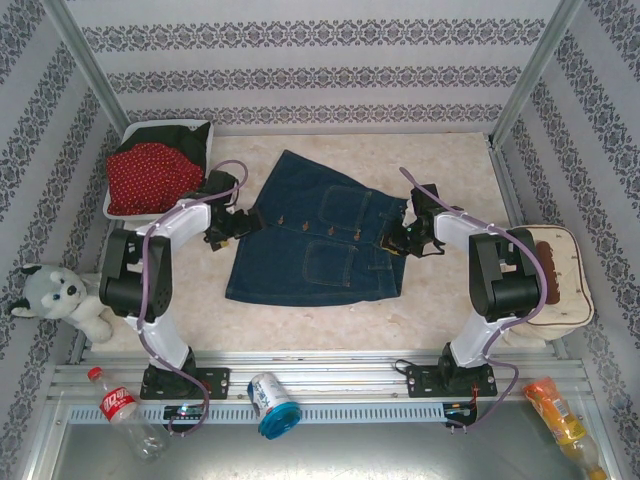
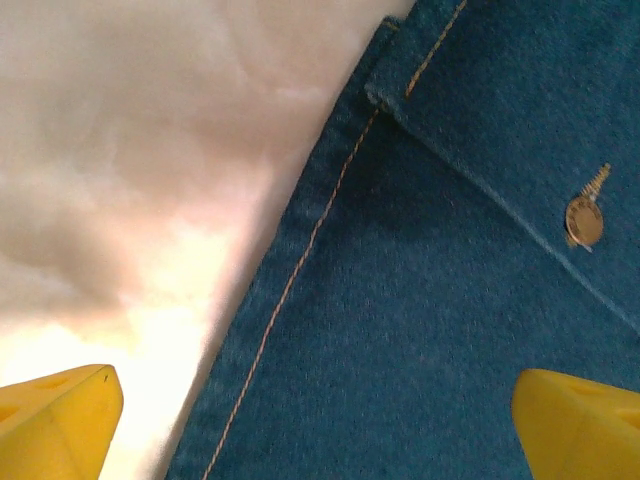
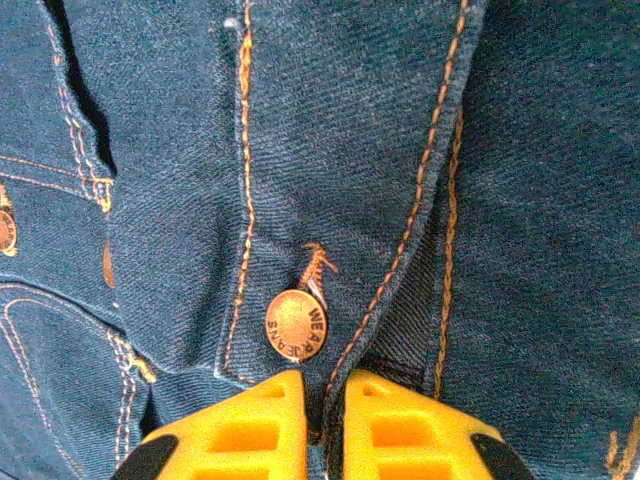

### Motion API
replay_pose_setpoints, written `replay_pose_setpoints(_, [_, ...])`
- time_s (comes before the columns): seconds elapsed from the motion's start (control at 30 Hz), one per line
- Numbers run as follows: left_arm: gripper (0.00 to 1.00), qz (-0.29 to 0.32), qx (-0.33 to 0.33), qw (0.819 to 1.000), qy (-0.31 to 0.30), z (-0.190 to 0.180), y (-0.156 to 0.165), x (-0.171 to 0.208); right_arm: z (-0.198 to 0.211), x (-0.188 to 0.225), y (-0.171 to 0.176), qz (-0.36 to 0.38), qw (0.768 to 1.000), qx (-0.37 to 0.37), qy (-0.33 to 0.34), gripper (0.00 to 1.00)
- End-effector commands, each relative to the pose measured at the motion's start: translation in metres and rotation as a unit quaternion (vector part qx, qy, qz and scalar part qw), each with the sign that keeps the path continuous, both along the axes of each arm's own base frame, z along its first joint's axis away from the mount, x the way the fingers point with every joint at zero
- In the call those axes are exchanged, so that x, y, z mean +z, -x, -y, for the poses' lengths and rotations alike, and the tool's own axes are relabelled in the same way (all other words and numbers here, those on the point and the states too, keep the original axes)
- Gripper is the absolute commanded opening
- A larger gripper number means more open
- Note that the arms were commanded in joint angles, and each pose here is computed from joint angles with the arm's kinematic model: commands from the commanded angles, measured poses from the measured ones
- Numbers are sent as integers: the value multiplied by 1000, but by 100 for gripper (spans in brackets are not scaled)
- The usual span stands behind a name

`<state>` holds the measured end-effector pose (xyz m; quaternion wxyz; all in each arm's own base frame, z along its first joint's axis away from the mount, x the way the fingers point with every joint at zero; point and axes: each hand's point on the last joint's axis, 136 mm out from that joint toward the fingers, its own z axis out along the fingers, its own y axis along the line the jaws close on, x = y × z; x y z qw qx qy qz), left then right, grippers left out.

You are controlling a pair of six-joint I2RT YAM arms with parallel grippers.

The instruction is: Fold and stack the skirts

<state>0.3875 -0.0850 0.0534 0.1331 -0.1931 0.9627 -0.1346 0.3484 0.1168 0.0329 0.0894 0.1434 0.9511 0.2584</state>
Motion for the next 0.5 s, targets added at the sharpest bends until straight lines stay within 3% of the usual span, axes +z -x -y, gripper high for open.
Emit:
replay_pose_setpoints(0.0, [99,-11,-11,1000,-14,-7,-6,-1,-3,21,-17,40,999,25,-10,2])
replay_pose_setpoints(0.2, [96,16,-30,999,7,0,-23,3,-2,29,-47,65,993,98,28,0])
replay_pose_setpoints(0.47, [66,-7,-73,997,-13,2,-50,-22,-2,24,-40,62,992,109,31,0])
